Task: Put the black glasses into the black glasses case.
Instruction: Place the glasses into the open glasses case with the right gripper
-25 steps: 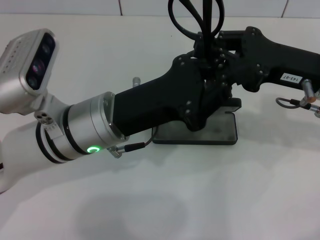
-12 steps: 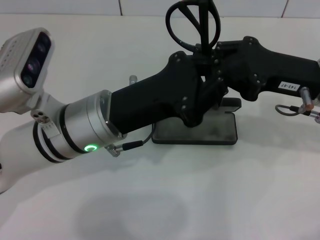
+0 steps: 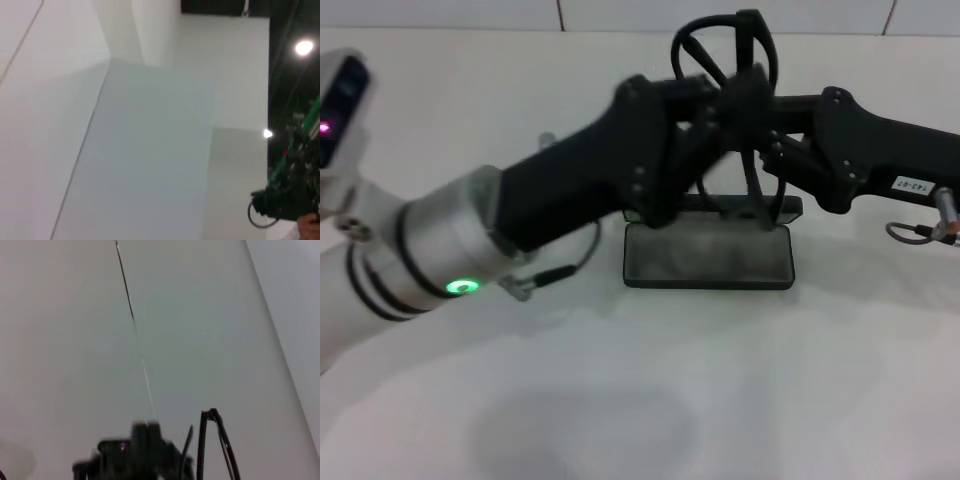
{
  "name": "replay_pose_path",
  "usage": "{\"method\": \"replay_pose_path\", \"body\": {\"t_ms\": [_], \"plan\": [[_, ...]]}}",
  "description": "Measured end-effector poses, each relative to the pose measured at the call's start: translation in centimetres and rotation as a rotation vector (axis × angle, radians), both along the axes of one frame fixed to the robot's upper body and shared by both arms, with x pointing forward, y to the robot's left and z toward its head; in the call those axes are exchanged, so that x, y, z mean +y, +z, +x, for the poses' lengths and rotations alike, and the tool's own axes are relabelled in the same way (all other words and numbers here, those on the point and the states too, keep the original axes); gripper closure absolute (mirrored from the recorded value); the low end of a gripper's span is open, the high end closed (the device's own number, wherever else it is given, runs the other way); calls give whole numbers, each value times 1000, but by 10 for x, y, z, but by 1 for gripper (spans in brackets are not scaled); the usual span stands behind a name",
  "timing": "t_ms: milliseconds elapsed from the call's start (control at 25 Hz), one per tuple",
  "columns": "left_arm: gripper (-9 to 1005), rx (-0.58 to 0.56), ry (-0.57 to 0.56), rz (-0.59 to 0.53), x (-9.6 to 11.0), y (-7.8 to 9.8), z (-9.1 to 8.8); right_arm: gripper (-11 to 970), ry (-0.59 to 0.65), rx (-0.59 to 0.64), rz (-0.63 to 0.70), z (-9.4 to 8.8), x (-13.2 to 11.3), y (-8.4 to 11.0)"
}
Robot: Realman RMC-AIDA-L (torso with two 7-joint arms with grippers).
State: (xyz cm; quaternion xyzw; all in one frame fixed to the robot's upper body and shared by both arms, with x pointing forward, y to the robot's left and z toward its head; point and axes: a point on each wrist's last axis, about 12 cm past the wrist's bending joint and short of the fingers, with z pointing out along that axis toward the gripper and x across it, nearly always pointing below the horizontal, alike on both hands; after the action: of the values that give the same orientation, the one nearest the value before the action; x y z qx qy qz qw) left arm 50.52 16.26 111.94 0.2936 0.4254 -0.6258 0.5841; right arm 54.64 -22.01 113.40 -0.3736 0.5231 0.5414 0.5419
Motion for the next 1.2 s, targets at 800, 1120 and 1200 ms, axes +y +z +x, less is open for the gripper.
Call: {"method": "replay_pose_path", "body": {"t_ms": [800,1120,1200], "plan": [[958,-131,-36,-33,81,10,-26,845,39,-27,-846,10,15,50],[958,-114,8,-39,82,4,-26,844,22,-85,-1091,27,58,58],[958,-115,17,-39,82,3,-27,844,25,-105,-1120,29,66,55]]}}
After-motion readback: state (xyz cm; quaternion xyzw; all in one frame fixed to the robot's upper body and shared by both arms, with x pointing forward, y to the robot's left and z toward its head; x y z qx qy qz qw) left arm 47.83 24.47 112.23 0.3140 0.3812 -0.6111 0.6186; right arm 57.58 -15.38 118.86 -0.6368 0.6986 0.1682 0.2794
